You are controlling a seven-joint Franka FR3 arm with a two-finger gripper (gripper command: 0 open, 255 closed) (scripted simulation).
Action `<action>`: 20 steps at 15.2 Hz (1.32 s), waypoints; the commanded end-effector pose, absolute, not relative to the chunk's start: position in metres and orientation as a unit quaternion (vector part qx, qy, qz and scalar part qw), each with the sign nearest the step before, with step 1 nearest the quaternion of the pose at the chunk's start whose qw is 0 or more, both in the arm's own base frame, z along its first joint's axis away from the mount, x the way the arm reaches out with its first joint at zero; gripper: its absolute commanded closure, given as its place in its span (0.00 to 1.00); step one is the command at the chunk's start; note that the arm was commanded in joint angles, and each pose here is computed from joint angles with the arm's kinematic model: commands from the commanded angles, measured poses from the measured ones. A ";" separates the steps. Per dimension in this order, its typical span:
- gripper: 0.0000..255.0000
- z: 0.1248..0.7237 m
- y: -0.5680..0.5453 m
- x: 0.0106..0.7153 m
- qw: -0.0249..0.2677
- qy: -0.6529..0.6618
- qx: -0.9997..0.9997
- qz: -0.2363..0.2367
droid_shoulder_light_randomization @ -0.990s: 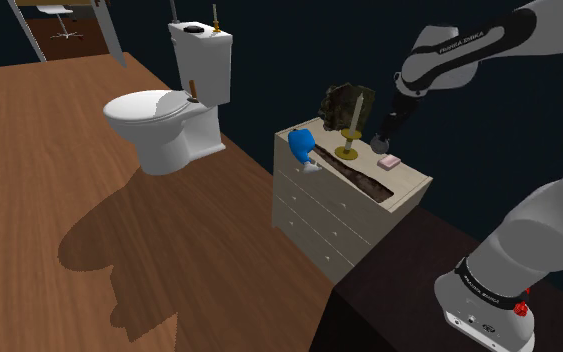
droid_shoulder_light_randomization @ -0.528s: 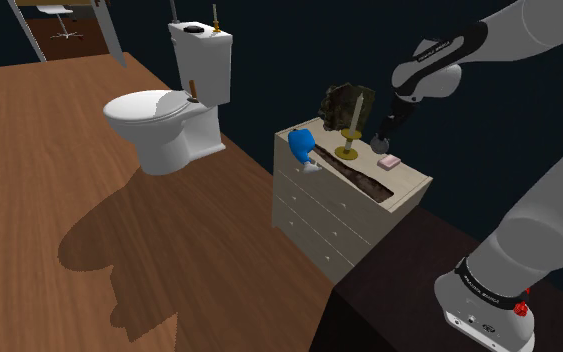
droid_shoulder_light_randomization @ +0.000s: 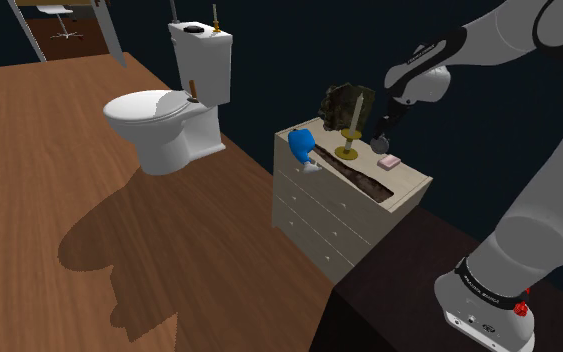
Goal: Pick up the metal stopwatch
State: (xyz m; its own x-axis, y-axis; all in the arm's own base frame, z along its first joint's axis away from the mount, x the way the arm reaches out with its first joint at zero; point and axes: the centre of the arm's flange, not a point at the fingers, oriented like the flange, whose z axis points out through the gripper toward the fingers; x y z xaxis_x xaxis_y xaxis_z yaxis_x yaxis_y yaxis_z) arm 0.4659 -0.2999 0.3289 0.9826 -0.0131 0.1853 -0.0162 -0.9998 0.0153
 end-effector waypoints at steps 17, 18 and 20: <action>1.00 0.303 -0.315 0.460 0.011 -0.018 0.997 0.073; 1.00 0.308 -0.315 0.460 0.011 -0.018 0.997 0.073; 1.00 0.318 -0.315 0.460 0.011 -0.018 0.997 0.073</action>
